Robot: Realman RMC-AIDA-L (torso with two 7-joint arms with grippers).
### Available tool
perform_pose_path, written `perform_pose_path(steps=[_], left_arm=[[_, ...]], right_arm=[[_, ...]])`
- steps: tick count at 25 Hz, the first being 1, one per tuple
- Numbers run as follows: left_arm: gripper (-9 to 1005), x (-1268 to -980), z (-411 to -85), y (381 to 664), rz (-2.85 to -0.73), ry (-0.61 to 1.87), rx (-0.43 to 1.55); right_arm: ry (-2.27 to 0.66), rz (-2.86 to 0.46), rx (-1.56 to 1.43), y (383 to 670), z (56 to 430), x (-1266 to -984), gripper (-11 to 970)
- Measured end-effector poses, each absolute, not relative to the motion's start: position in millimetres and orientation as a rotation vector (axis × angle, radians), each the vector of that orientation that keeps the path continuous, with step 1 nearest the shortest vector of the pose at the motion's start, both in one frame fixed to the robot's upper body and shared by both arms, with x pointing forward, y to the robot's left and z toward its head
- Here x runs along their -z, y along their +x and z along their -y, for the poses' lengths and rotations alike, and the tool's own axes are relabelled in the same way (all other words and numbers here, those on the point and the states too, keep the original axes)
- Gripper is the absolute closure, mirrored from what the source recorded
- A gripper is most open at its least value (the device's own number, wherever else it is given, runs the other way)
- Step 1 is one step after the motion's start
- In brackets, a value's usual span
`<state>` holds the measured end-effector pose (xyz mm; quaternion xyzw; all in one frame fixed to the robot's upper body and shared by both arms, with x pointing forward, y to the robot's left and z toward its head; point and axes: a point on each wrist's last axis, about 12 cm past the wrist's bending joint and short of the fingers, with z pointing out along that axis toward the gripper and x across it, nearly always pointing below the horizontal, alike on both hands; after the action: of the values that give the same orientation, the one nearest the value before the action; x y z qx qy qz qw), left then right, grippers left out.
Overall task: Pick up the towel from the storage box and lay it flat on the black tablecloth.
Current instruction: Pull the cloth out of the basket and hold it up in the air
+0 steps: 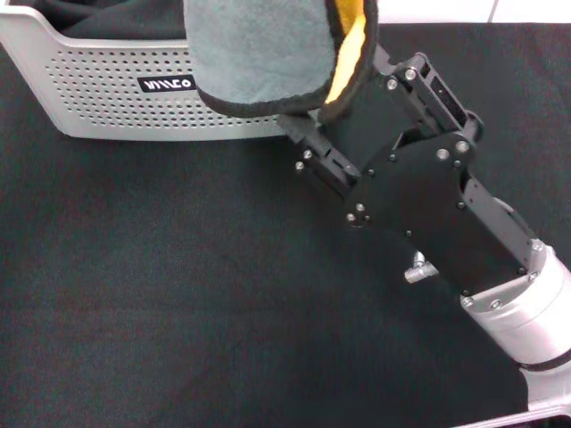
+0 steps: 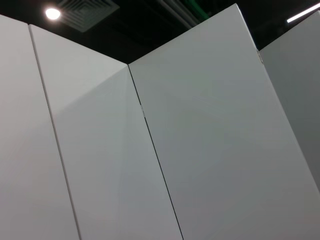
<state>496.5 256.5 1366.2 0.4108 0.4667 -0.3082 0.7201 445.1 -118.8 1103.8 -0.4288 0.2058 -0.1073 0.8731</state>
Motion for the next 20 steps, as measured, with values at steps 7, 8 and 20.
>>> perform_pose_path(steps=[7, 8, 20], left_arm=[[980, -1366, -258, 496, -1.036, 0.904, 0.675], [980, -1366, -259, 496, -1.036, 0.903, 0.674], [980, -1365, -263, 496, -1.044, 0.886, 0.663]], right_arm=[[-0.885, -0.431, 0.232, 440, 123, -1101, 271], [-0.885, -0.432, 0.228, 438, 124, -1100, 289], [-0.864, -0.434, 0.201, 428, 126, -1098, 480]])
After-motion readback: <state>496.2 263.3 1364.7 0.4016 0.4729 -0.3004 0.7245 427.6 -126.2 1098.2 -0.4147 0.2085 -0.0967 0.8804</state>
